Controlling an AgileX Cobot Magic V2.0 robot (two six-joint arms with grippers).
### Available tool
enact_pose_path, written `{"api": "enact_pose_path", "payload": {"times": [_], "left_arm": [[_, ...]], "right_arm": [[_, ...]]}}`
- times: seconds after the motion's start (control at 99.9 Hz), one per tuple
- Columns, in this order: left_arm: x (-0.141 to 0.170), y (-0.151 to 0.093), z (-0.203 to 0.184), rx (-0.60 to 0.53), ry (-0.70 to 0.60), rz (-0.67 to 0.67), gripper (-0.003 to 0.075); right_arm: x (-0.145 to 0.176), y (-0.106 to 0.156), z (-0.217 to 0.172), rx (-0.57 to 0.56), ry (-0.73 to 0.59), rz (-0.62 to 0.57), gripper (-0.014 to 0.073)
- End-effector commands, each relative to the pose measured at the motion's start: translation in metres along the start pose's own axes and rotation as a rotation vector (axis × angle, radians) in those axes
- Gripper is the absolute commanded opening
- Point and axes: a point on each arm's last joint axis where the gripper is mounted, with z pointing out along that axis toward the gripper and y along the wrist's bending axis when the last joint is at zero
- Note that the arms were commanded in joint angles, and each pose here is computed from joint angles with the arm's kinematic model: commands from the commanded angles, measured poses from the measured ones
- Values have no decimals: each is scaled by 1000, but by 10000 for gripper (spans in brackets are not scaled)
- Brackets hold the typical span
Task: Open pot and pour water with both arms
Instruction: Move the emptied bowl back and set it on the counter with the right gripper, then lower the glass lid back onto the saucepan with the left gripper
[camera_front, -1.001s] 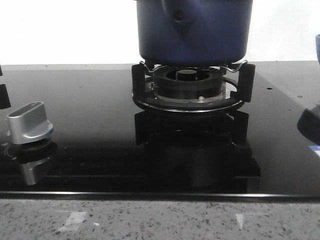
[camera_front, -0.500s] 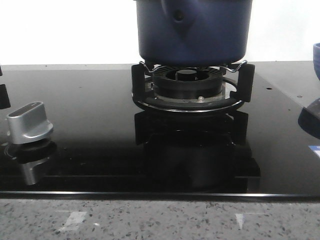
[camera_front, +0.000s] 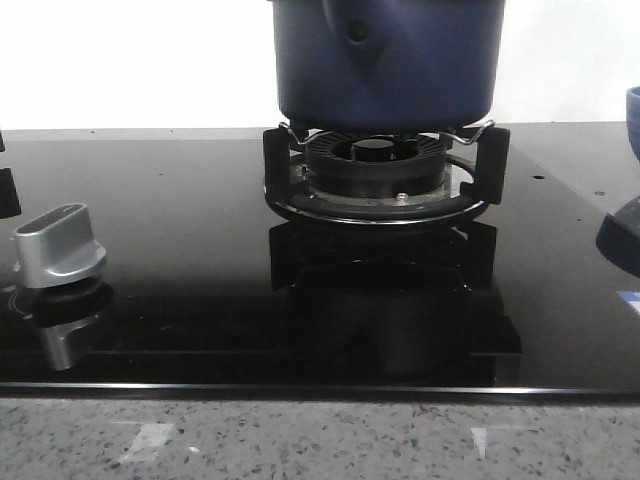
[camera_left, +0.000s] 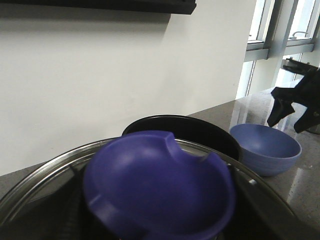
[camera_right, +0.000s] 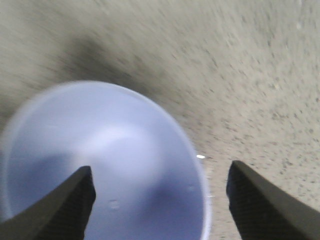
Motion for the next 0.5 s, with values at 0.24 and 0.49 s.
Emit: {"api": "enact_pose_path", "payload": {"times": [0.24,0.49], "left_arm": [[-16,-4,0,31,-73,-49,251],[-29,-7,23,111,-74,-16,251]], "right_arm": [[23,30,-122,-261,-349,-71,365],[84,46,-194,-411,-563,-387,-18]]}}
